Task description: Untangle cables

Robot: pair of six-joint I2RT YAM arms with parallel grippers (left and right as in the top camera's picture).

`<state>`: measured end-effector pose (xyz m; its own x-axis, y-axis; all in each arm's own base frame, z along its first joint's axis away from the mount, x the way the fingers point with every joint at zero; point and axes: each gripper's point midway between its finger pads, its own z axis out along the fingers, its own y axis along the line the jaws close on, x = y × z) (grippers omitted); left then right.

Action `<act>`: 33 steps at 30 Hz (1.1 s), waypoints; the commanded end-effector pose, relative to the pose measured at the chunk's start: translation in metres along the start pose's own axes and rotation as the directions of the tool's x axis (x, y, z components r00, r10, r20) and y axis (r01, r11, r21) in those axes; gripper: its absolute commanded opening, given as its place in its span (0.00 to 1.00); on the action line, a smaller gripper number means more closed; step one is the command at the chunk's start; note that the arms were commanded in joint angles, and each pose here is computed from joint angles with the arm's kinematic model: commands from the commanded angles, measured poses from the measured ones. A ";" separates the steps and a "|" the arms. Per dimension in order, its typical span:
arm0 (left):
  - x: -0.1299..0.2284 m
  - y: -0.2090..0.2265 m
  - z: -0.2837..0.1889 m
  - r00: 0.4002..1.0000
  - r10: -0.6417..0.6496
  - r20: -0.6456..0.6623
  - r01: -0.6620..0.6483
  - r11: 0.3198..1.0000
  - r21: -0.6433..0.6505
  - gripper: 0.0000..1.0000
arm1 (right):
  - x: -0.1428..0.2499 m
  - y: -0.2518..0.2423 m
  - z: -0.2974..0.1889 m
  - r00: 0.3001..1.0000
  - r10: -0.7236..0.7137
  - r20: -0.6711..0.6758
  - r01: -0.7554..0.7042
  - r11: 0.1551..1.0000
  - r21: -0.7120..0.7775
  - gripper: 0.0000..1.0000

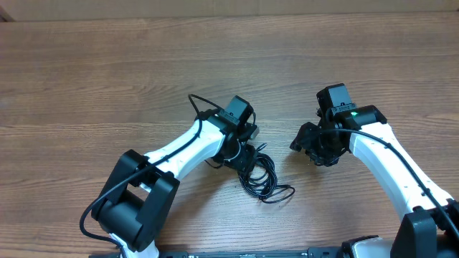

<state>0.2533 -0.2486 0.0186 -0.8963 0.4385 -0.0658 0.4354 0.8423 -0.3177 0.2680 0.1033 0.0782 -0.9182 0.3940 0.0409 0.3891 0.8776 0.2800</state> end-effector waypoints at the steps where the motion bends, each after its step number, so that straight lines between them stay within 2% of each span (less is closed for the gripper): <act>1: 0.007 -0.008 0.002 1.000 0.030 -0.007 -0.029 0.999 0.019 0.43 | -0.004 0.007 -0.006 1.000 -0.009 0.017 0.009 1.000 -0.023 0.57; 3: 0.007 -0.009 0.002 1.000 0.030 -0.006 -0.030 0.999 0.020 0.20 | -0.004 0.007 -0.006 1.000 -0.008 0.017 0.009 1.000 -0.022 0.57; 4: 0.006 -0.008 0.001 1.000 0.021 -0.005 -0.021 1.000 0.019 0.05 | -0.004 0.007 -0.006 1.000 -0.008 0.017 0.009 1.000 -0.022 0.57; 10: -0.009 0.001 -0.020 0.998 -0.067 0.020 0.066 0.997 0.036 0.04 | 0.001 0.013 -0.006 0.999 -0.038 -0.009 0.037 0.998 -0.059 0.57; 13: -0.028 0.008 -0.046 0.992 -0.112 0.057 0.109 0.992 0.061 0.04 | 0.016 0.041 -0.011 0.973 -0.223 -0.057 0.204 0.951 -0.231 0.58; 14: -0.036 0.010 -0.057 0.989 -0.129 0.074 0.123 0.990 0.076 0.04 | 0.023 0.053 -0.015 0.949 -0.311 -0.059 0.277 0.907 -0.317 0.58; 17: -0.057 0.005 -0.089 0.982 -0.145 0.121 0.122 0.976 0.183 0.04 | 0.035 0.068 -0.021 0.902 -0.430 -0.042 0.375 0.828 -0.417 0.57; 21: -0.074 -0.008 -0.120 0.975 -0.154 0.160 0.097 0.943 0.319 0.04 | 0.042 0.073 -0.020 0.877 -0.479 -0.035 0.422 0.804 -0.420 0.54; 26: -0.077 -0.017 -0.128 0.975 -0.152 0.163 0.081 0.923 0.377 0.04 | 0.049 0.084 -0.017 0.851 -0.524 -0.017 0.469 0.775 -0.425 0.54; 27: -0.076 -0.019 -0.128 0.975 -0.151 0.161 0.079 0.920 0.384 0.04 | 0.049 0.085 -0.016 0.849 -0.528 -0.011 0.476 0.773 -0.419 0.51; 29: -0.077 -0.020 -0.129 0.975 -0.150 0.161 0.077 0.918 0.389 0.04 | 0.046 0.084 -0.012 0.864 -0.503 -0.011 0.461 0.800 -0.384 0.49; 33: -0.077 -0.017 -0.130 0.974 -0.156 0.164 0.082 0.918 0.389 0.04 | 0.031 0.069 -0.004 0.940 -0.341 -0.028 0.323 0.910 -0.260 0.49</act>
<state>0.3264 -0.2475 0.1283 -0.9674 0.2251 -0.1163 0.2475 0.7422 -0.6228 0.2544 0.1854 0.1048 -0.9975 -0.0559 -0.0424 -0.0702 0.8092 0.5833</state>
